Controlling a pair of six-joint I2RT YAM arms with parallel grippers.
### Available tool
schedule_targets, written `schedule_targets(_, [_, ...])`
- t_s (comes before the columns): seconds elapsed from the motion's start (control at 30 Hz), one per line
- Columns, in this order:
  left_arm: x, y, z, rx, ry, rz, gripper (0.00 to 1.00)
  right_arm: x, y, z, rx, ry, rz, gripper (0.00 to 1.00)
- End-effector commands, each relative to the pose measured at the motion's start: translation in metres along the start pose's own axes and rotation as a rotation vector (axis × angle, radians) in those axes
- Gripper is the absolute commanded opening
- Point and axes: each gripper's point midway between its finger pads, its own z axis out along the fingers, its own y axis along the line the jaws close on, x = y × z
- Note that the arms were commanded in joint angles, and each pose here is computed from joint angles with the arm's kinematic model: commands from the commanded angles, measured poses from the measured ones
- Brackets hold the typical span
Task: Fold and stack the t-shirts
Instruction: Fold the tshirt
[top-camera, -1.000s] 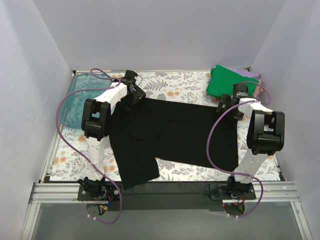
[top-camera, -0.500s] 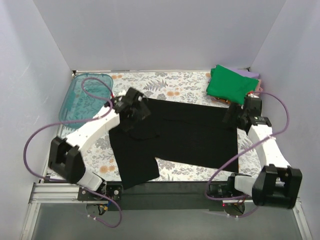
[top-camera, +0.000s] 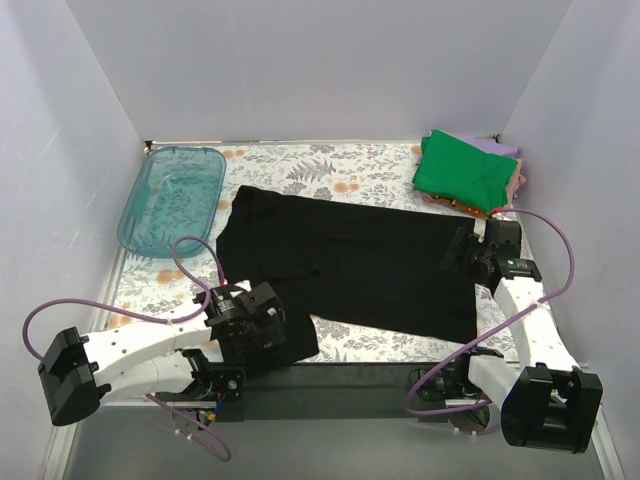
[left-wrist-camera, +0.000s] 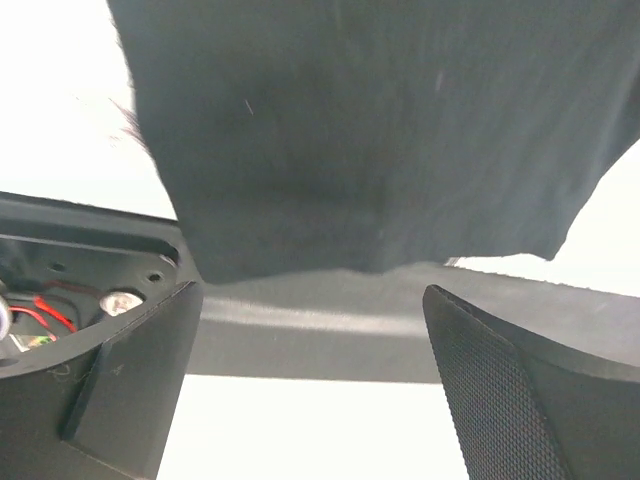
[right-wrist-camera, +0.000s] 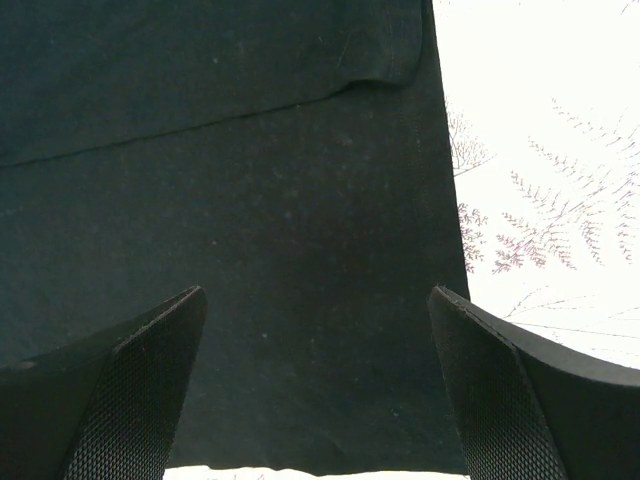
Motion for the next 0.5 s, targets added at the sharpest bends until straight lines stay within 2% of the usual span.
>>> schedule_targets(0.0, [0.031, -0.011, 0.009, 0.024, 0.105, 0.004, 0.92, 0.005, -0.002, 0.005, 0.005, 0.012, 0.012, 0.98])
schedule_targets(0.13, [0.045, -0.023, 0.014, 0.029, 0.116, 0.111, 0.92, 0.017, -0.005, 0.004, 0.006, 0.016, 0.036, 0.98])
schedule_targets(0.33, [0.046, -0.017, 0.030, 0.008, 0.105, 0.151, 0.88, 0.030, -0.007, -0.002, -0.004, -0.028, 0.113, 0.98])
schedule_targets(0.47, [0.042, -0.010, 0.039, -0.041, 0.076, 0.154, 0.76, 0.038, -0.005, -0.007, -0.030, -0.041, 0.169, 0.98])
